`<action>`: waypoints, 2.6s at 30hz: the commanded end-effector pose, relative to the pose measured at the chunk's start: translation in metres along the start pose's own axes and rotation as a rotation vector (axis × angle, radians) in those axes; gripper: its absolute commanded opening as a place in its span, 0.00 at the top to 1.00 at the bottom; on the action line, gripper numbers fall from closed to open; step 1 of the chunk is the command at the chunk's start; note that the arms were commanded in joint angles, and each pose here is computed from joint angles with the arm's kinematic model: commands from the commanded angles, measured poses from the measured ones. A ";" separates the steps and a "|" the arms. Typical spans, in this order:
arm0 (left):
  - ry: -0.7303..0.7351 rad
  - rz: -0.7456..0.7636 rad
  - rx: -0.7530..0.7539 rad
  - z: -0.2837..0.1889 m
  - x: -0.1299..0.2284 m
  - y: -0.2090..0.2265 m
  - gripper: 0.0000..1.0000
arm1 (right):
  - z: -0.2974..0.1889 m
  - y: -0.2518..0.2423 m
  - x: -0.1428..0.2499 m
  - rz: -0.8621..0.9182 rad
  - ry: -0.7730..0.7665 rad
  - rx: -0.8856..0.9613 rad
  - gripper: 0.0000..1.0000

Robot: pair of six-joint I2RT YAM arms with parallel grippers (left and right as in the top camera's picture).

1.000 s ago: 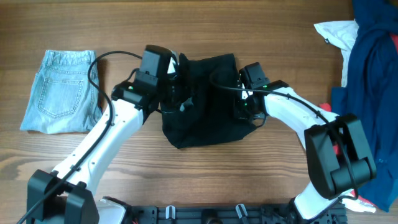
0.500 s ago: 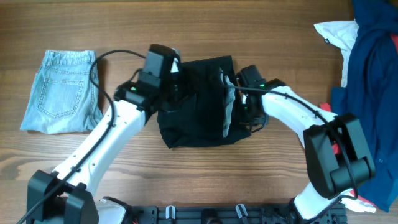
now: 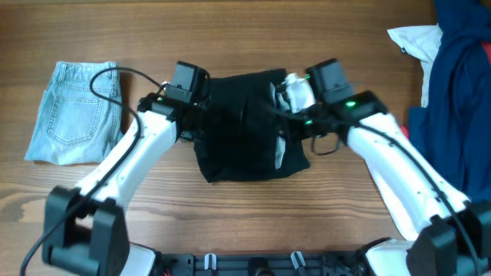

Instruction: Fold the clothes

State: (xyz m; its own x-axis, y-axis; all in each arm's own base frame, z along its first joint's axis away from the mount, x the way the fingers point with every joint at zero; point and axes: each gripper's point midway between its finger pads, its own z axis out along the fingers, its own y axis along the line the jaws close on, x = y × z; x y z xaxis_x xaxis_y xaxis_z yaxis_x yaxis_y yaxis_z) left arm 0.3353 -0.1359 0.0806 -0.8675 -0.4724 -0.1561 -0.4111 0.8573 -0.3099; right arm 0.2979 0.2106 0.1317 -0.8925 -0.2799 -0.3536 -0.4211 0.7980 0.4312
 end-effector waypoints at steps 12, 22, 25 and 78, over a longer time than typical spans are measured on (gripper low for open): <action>0.296 0.079 -0.160 0.045 0.077 0.018 0.51 | 0.097 -0.124 -0.035 0.358 -0.139 0.381 0.90; 0.267 0.169 -0.160 0.060 0.095 0.011 0.51 | 0.080 -0.165 -0.046 0.644 -0.220 0.279 0.75; 0.221 0.184 -0.159 0.061 0.088 0.008 0.62 | 0.083 -0.162 -0.030 0.654 -0.149 0.284 0.76; 0.573 0.385 -0.221 0.068 0.119 0.035 0.96 | -0.006 -0.227 -0.003 0.321 -0.180 0.878 0.46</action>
State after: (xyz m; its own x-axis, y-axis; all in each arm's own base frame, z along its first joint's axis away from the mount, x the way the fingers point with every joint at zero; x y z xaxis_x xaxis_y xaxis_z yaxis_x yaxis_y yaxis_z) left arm 0.2505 -0.1784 -0.0056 -0.9468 -0.0018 0.3219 -0.0708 0.9767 -0.2027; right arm 0.3778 0.0385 0.0233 -0.8807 0.1654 -0.4440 0.2381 0.9646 -0.1130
